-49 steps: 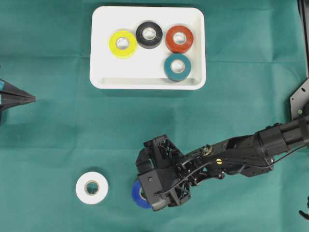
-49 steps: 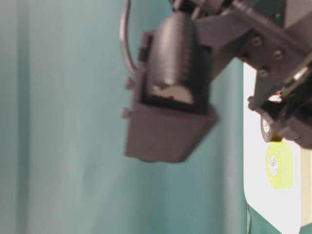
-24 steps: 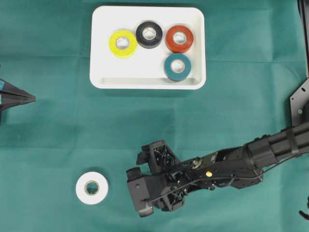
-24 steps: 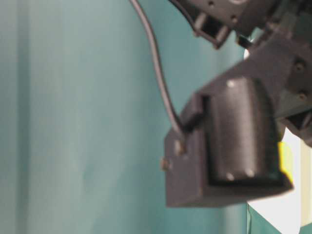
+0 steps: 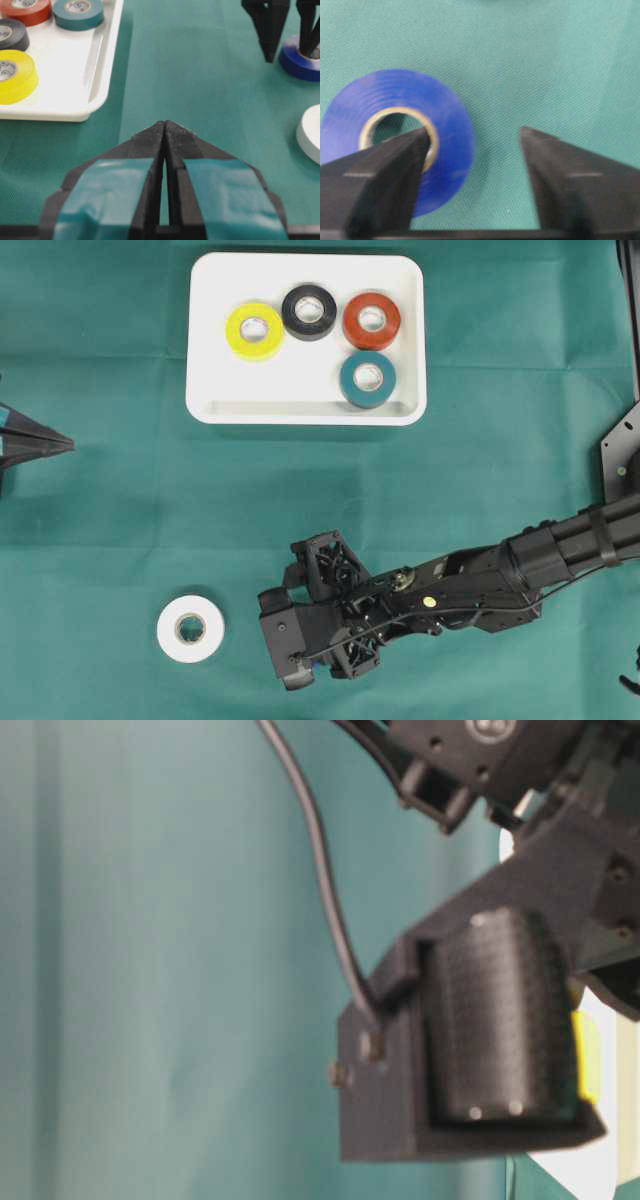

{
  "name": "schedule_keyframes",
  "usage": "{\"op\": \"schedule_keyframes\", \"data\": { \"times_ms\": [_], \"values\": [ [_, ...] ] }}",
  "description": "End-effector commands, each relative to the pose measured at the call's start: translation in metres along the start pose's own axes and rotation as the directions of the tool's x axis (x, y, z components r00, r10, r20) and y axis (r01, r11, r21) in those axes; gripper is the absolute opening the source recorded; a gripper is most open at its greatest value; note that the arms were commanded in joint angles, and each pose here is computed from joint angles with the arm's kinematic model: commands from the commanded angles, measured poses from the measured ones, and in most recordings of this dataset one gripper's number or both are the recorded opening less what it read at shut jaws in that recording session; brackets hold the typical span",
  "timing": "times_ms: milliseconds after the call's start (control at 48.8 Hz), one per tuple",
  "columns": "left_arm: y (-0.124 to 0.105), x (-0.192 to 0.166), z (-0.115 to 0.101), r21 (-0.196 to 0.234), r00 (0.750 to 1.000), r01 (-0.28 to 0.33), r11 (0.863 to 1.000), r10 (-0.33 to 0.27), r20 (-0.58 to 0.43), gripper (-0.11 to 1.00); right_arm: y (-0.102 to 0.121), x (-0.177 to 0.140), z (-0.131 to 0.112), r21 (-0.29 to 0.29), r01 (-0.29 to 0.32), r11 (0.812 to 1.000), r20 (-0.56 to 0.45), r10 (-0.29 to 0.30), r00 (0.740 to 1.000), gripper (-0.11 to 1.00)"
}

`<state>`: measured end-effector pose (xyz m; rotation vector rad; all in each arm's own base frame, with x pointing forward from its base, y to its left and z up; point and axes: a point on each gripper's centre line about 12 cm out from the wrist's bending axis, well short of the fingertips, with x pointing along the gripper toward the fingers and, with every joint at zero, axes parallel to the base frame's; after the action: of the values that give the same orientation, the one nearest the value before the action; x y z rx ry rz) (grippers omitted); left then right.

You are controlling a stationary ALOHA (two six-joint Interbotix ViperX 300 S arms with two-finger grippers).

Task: Put the tape into the white case with the right arm.
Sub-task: 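Lower the right gripper and grasp the blue tape roll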

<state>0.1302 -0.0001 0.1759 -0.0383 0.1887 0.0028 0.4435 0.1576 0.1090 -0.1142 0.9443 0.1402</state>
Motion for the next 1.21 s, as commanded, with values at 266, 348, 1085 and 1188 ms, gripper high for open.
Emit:
{"op": "schedule_keyframes", "data": {
  "times_ms": [266,348,1085,1188],
  "values": [
    [0.000,0.000,0.004,-0.002,1.000,-0.001,1.000,0.001,0.008,0.00,-0.001,-0.011,0.016,0.006,-0.006,1.000,0.048,0.006,0.999,0.00],
    [0.000,0.000,0.004,-0.002,1.000,-0.001,1.000,0.001,0.008,0.00,-0.001,-0.010,0.016,0.006,-0.006,1.000,0.046,0.006,0.999,0.00],
    [0.000,0.000,0.004,0.000,1.000,-0.001,1.000,0.001,0.008,0.00,-0.013,-0.066,0.042,0.093,0.058,0.994,0.049,-0.062,0.997,0.00],
    [0.000,0.000,0.005,-0.002,1.000,-0.001,1.000,0.001,0.008,0.00,-0.014,-0.066,0.042,0.096,0.062,0.993,0.043,-0.066,0.997,0.00]
  ]
}}
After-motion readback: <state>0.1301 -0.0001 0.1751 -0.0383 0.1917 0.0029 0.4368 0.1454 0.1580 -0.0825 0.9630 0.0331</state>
